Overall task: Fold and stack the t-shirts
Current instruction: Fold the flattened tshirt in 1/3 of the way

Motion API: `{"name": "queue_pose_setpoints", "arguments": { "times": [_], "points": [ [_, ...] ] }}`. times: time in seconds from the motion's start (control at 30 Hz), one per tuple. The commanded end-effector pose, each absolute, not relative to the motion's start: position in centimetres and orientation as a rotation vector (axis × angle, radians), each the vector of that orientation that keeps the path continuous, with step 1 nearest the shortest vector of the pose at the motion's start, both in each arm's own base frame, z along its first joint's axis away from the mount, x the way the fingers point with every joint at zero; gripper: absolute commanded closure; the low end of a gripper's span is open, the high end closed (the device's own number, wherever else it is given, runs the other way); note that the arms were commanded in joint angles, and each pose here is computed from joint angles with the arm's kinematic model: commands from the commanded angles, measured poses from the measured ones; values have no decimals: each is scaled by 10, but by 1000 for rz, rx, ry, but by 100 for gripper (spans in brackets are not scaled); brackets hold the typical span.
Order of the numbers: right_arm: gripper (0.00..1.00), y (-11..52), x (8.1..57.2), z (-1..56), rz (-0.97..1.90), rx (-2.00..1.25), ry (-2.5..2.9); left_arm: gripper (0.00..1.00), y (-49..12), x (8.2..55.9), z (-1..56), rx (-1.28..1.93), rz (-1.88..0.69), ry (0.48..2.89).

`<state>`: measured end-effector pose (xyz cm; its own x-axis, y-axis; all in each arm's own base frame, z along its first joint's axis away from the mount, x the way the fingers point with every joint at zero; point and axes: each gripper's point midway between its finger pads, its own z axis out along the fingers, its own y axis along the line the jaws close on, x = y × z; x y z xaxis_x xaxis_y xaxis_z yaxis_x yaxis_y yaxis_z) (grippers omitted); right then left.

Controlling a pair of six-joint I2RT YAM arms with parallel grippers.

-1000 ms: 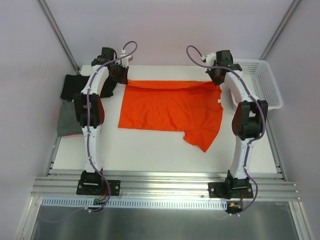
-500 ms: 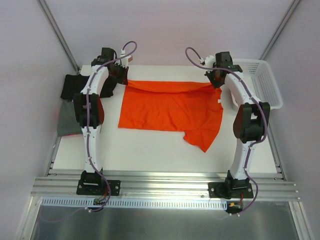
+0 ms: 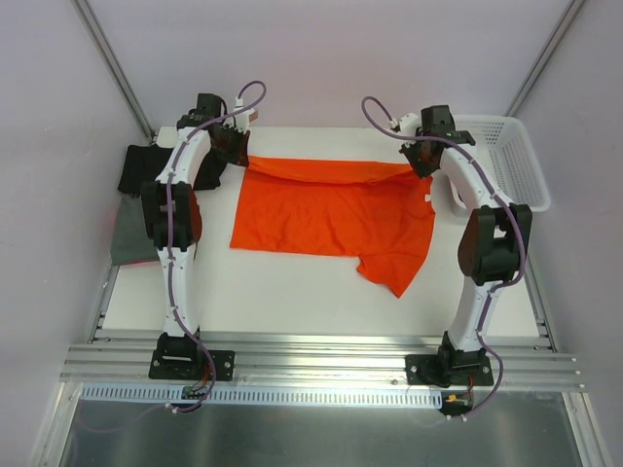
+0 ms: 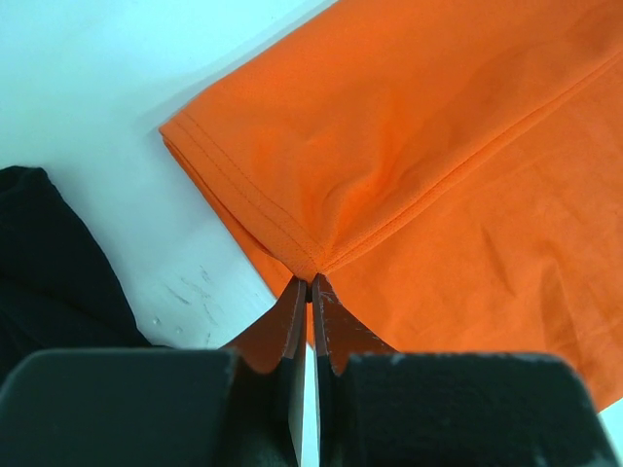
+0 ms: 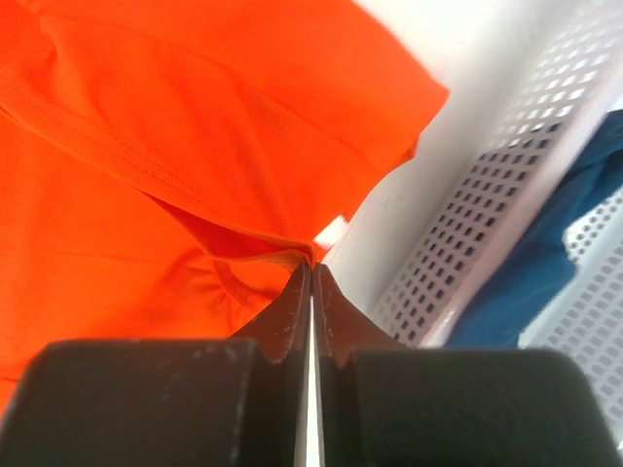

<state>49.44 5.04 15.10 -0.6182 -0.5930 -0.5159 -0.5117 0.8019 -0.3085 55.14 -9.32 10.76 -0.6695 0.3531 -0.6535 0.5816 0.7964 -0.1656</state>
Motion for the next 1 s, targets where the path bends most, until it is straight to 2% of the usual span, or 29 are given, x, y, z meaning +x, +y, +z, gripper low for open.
{"name": "queue_pose_setpoints", "arguments": {
  "times": [0.0, 0.07, 0.1, 0.13, 0.2, 0.23, 0.3, 0.37, 0.4, 0.5, 0.6, 0.67, 0.7, 0.8, 0.97],
  "points": [
    [99, 61, 478, 165, -118, -853, 2346, 100, -89, 548, 145, 670, -473, 2302],
    [99, 63, 472, 157, -93, -874, 2369, 100, -88, 549, 143, 641, -473, 2317],
    [97, 65, 463, 147, -74, -905, 2401, 96, -86, 549, 142, 627, -465, 2327],
    [86, 65, 459, 141, -63, -921, 2419, 87, -86, 549, 139, 603, -469, 2343],
    [71, 63, 450, 129, -53, -943, 2447, 60, -82, 549, 138, 577, -444, 2359],
    [56, 61, 449, 128, -64, -940, 2453, 54, -81, 550, 138, 557, -435, 2365],
    [42, 59, 451, 133, -79, -929, 2443, 44, -76, 552, 141, 540, -397, 2370],
    [34, 59, 456, 142, -85, -897, 2428, 36, -75, 556, 148, 535, -378, 2353],
    [29, 60, 458, 146, -81, -888, 2422, 27, -73, 558, 152, 537, -366, 2344],
    [27, 67, 460, 161, -68, -844, 2401, 23, -72, 560, 172, 491, -352, 2319],
    [28, 73, 437, 171, -24, -784, 2425, 20, -77, 541, 190, 418, -404, 2330],
    [28, 82, 399, 153, 72, -781, 2514, 24, -86, 512, 180, 410, -505, 2397],
    [29, 86, 381, 160, 107, -781, 2508, 24, -89, 498, 194, 405, -524, 2390],
    [30, 99, 321, 143, 252, -824, 2578, 28, -92, 448, 172, 422, -605, 2517],
    [30, 118, 251, 120, 376, -996, 2597, 39, -86, 402, 152, 437, -629, 2690]
  ]
}}
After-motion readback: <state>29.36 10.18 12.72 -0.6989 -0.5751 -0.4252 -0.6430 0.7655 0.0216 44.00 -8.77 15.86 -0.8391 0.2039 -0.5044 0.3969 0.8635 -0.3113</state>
